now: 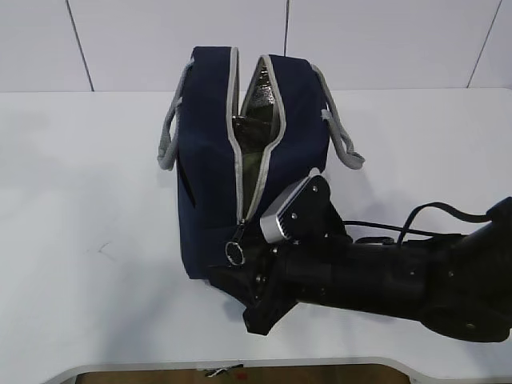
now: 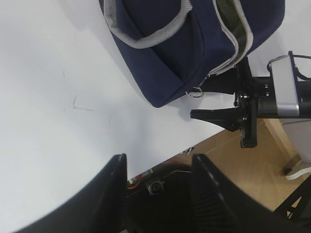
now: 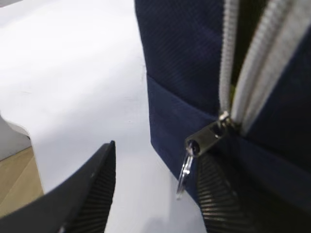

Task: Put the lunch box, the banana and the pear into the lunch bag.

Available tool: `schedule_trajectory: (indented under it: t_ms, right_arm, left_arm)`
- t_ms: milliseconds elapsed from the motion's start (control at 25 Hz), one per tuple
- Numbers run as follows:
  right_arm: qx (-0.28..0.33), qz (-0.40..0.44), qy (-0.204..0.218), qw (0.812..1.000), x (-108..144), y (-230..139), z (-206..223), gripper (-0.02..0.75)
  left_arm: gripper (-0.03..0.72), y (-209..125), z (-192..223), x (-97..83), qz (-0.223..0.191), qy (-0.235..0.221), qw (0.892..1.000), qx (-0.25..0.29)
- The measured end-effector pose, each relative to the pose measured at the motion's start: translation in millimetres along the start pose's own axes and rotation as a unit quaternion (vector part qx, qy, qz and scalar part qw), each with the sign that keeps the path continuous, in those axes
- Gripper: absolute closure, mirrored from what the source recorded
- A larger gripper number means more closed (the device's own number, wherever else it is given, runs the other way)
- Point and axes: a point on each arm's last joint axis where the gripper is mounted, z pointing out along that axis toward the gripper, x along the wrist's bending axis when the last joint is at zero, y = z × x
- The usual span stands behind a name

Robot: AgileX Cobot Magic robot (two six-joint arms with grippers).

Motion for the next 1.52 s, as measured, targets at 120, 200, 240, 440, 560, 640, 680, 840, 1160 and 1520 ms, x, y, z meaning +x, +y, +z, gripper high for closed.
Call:
schedule_trajectory:
  t_ms: [120,200,240,440,560,640,680,840,1160,1520]
  right_arm:
    - [0.011,-0.001,-0.001,1.0,-0.3,-1.9,0.0,0.308]
    - [0.014,-0.001,-0.003,1.0,-0.5,-2.6,0.0,0.308]
    - [0.015,0.0,-0.003,1.0,-0.6,-2.7,0.0,0.308]
    - [0.016,0.015,-0.016,1.0,-2.9,-2.9,-0.1,0.308]
    - [0.016,0.027,-0.022,0.999,-3.9,-3.0,-0.1,0.308]
    - [0.016,0.034,-0.023,0.999,-4.1,-3.1,-0.1,0.308]
    - [0.016,0.037,-0.023,0.999,-4.1,-3.1,-0.1,0.308]
    - [0.016,0.042,-0.024,0.999,-4.2,-3.0,-0.1,0.308]
    - [0.018,0.045,-0.026,0.998,-4.6,-3.4,-0.1,0.307]
    - [0.022,0.049,-0.032,0.998,-5.6,-4.3,-0.2,0.406]
  left_arm:
    - [0.361,0.0,0.0,0.0,0.0,0.0,1.0,0.0]
    - [0.361,0.0,0.0,0.0,0.0,0.0,1.0,0.0]
    - [0.361,0.0,0.0,0.0,0.0,0.0,1.0,0.0]
    - [0.361,0.0,0.0,0.0,0.0,0.0,1.0,0.0]
    - [0.361,0.0,0.0,0.0,0.0,0.0,1.0,0.0]
    - [0.361,0.0,0.0,0.0,0.0,0.0,1.0,0.0]
    - [0.361,0.0,0.0,0.0,0.0,0.0,1.0,0.0]
    - [0.361,0.0,0.0,0.0,0.0,0.0,1.0,0.0]
    - [0.361,0.0,0.0,0.0,0.0,0.0,1.0,0.0]
    - [0.361,0.0,0.0,0.0,0.0,0.0,1.0,0.0]
